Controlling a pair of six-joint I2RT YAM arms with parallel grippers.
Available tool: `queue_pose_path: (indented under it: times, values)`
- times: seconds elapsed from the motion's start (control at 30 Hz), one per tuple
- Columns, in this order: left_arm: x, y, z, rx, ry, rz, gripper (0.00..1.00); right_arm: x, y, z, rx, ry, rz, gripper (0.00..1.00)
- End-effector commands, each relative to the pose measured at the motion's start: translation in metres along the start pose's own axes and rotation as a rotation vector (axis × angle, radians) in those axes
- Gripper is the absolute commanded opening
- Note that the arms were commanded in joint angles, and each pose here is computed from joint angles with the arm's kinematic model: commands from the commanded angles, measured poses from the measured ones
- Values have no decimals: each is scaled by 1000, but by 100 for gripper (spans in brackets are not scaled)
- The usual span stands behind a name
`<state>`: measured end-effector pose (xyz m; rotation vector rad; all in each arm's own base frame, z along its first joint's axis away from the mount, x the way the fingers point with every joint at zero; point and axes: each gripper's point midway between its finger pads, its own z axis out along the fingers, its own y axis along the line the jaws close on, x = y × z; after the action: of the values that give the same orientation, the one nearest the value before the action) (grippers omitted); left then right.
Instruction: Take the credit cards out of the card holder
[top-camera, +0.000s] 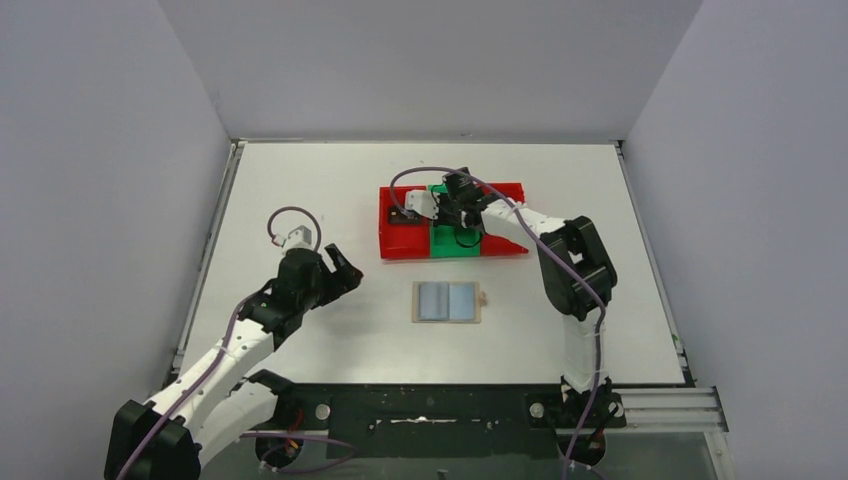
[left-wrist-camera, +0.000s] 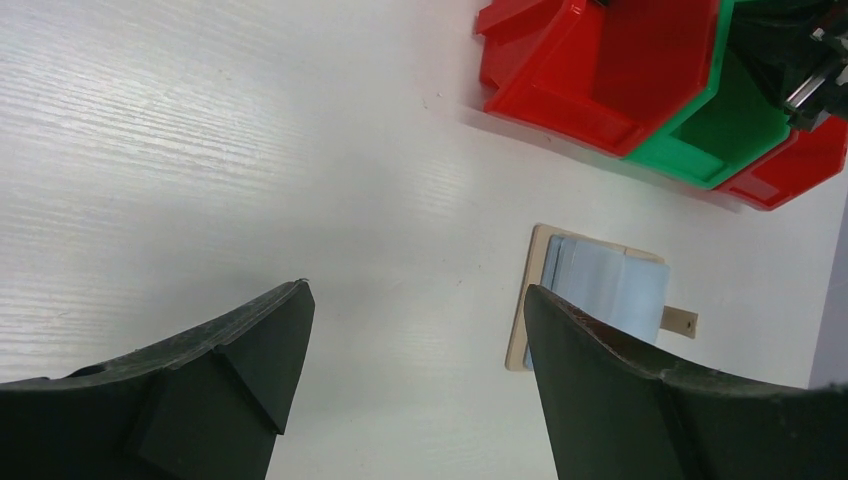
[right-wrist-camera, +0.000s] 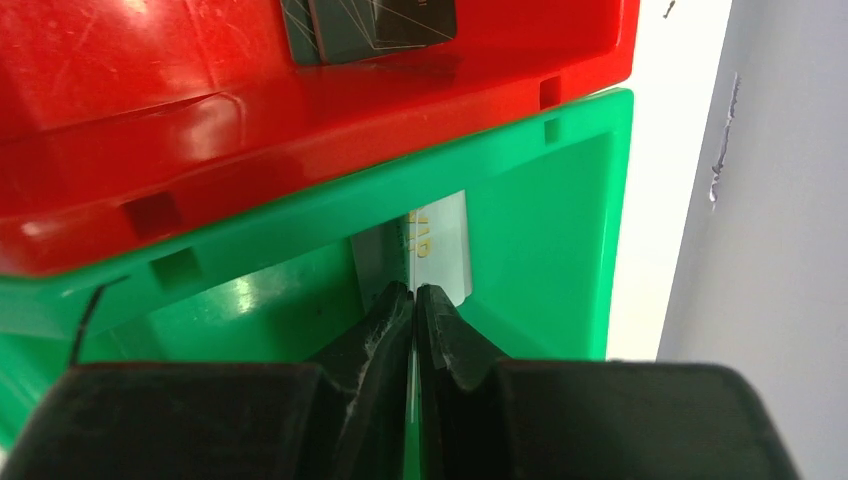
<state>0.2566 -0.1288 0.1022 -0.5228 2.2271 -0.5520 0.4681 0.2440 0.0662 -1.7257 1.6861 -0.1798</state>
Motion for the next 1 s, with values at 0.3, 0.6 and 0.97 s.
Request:
queue_pose_path:
  times: [0.3,0.6,0.97]
  values:
    - [-8,-5,-3,30,-19,11,78,11,-26,10,78,15,-60,15]
    - [-4,-4,-2,33,-2,10,78,7,-24,0,38,-24,-29,31]
    - [-2,-8,1,49,20,9,78,-25,-73,-42,215,-174,344,45]
